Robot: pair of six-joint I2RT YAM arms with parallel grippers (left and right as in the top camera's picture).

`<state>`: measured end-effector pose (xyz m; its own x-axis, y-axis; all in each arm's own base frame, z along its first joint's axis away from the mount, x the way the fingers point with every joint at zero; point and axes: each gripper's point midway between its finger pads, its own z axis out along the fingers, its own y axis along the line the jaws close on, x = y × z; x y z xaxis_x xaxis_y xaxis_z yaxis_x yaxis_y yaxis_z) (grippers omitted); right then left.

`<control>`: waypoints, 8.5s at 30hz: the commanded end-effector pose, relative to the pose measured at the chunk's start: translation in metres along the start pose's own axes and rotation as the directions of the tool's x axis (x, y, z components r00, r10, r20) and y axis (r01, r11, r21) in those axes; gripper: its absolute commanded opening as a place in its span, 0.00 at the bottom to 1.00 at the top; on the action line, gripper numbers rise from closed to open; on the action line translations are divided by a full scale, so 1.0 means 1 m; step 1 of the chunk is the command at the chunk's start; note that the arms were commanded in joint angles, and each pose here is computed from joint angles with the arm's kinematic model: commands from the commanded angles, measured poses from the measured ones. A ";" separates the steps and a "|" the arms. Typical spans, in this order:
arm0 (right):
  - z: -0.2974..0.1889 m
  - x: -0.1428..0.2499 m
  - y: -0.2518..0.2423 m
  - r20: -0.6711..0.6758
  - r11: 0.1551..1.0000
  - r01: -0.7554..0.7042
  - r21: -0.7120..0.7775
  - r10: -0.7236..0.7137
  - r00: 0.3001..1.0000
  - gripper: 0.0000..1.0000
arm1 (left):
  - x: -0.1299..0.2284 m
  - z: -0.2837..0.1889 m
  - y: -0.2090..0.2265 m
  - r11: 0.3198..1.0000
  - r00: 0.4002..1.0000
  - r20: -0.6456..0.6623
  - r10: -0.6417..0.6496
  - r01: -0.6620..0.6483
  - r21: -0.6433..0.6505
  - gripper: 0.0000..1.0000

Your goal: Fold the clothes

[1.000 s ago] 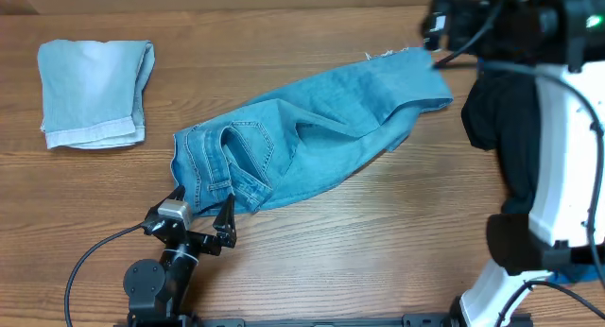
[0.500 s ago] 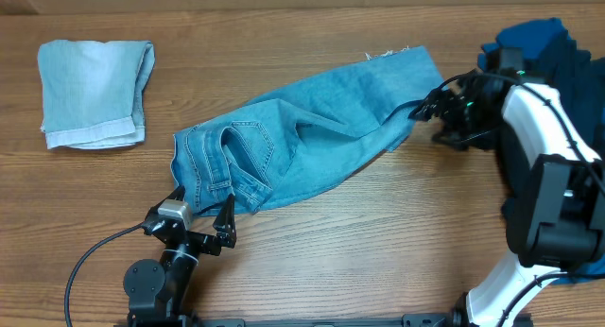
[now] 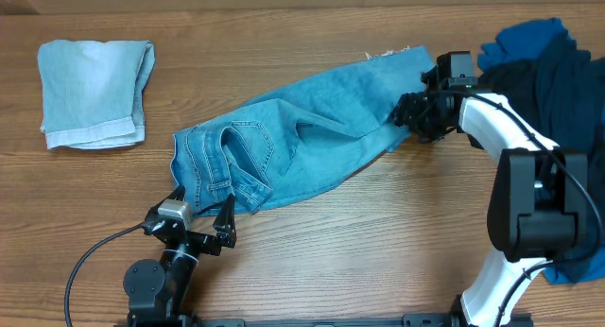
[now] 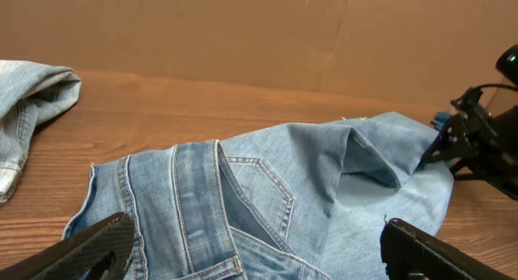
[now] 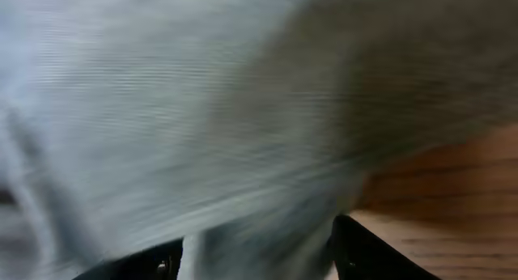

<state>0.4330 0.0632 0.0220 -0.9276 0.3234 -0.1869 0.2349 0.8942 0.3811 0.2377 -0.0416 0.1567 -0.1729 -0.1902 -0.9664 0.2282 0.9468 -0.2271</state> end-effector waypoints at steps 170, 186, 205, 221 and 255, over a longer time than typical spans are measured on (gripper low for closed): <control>-0.125 -0.165 0.022 0.199 0.908 -0.179 -0.378 0.269 0.942 0.04 | 0.008 0.088 0.087 0.819 0.556 -0.711 -0.430 -0.091 -0.567 0.04; -0.310 -0.017 0.048 0.164 0.997 -0.077 0.002 0.076 0.984 0.04 | 0.028 0.071 0.069 0.887 0.441 -0.818 -0.369 -0.096 -0.452 0.04; -0.318 0.029 0.041 0.179 0.999 -0.040 0.009 0.038 0.983 0.04 | 0.141 0.082 0.078 0.908 0.474 -0.824 -0.309 -0.112 -0.404 0.04; -0.244 0.061 0.054 0.049 0.984 -0.004 0.181 -0.004 0.999 0.04 | 0.111 0.077 0.213 0.606 0.521 -0.607 -0.601 -0.198 -0.770 0.04; -0.269 0.087 0.043 0.106 0.982 0.026 0.187 -0.047 0.993 0.04 | 0.122 0.080 0.189 0.665 0.449 -0.640 -0.624 -0.125 -0.736 0.04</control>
<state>0.2844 0.0498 0.2580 -0.9114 0.3089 -0.2721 0.2573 0.9434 0.2091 0.3525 0.1005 0.0062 -0.8246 -0.4788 -0.3011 -0.5203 0.8510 0.0716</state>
